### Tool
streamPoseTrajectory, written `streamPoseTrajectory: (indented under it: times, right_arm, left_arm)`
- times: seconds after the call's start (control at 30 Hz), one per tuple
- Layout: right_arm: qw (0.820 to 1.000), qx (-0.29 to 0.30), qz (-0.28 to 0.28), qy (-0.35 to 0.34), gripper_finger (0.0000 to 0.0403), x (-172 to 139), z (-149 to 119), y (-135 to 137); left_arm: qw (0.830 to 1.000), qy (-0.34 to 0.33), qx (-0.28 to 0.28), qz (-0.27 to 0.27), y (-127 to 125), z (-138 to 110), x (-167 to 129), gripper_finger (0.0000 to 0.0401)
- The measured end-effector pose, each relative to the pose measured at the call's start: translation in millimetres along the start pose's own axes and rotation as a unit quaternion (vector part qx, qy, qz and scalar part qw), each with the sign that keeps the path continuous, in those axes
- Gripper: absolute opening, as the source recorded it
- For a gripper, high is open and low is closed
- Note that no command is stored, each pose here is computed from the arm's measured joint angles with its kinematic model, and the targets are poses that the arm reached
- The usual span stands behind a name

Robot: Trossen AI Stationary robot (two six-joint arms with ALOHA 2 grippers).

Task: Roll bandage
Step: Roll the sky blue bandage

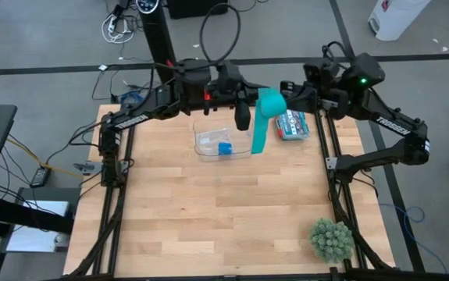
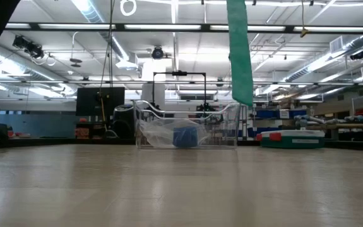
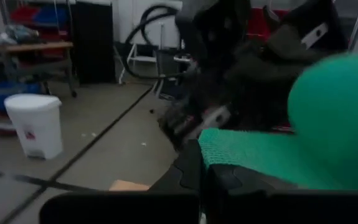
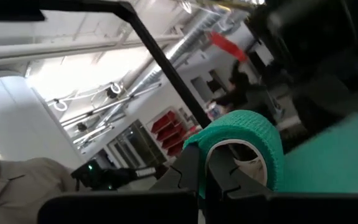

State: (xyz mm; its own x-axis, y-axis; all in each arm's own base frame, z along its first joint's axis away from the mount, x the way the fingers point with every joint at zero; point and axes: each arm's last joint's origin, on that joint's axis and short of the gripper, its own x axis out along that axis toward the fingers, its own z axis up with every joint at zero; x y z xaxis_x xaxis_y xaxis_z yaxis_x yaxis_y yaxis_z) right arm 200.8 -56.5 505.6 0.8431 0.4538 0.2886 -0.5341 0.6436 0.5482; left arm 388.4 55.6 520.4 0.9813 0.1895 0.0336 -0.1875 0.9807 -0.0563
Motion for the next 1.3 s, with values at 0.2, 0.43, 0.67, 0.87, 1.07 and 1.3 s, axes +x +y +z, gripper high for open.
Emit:
streamPoseTrajectory:
  times: [0.2, 0.43, 0.67, 0.87, 1.07, 1.3]
  right_arm:
    - [1.000, 0.010, -0.008, 0.013, 0.0000, 2.0, -4.2, -1.7]
    - [1.000, -0.002, -0.009, 0.017, 0.0000, 2.0, -5.0, -2.5]
    - [0.999, 0.005, -0.021, 0.027, 0.0000, 2.7, -7.2, -7.3]
    - [0.999, 0.023, -0.010, 0.042, 0.0000, 4.3, -10.2, -5.3]
    - [0.998, 0.035, 0.001, 0.046, 0.0000, 4.6, -11.2, -0.3]
    - [0.998, 0.038, 0.019, 0.046, 0.0000, 5.2, -11.2, 6.2]
  left_arm:
    - [0.998, -0.040, 0.054, -0.003, -3.5, 12.6, -7.6, 0.0007]
    - [0.992, -0.083, 0.098, -0.009, -11.4, 24.0, -14.6, 0.0059]
    - [0.991, -0.089, 0.094, 0.009, -14.7, 26.1, -16.4, 0.0141]
    - [0.991, -0.086, 0.095, 0.036, -13.3, 26.5, -17.2, 0.0178]
    - [0.991, -0.063, 0.110, 0.040, -12.2, 29.8, -28.6, 0.0182]
    - [0.991, -0.047, 0.112, 0.054, -8.3, 39.0, -47.8, 0.0182]
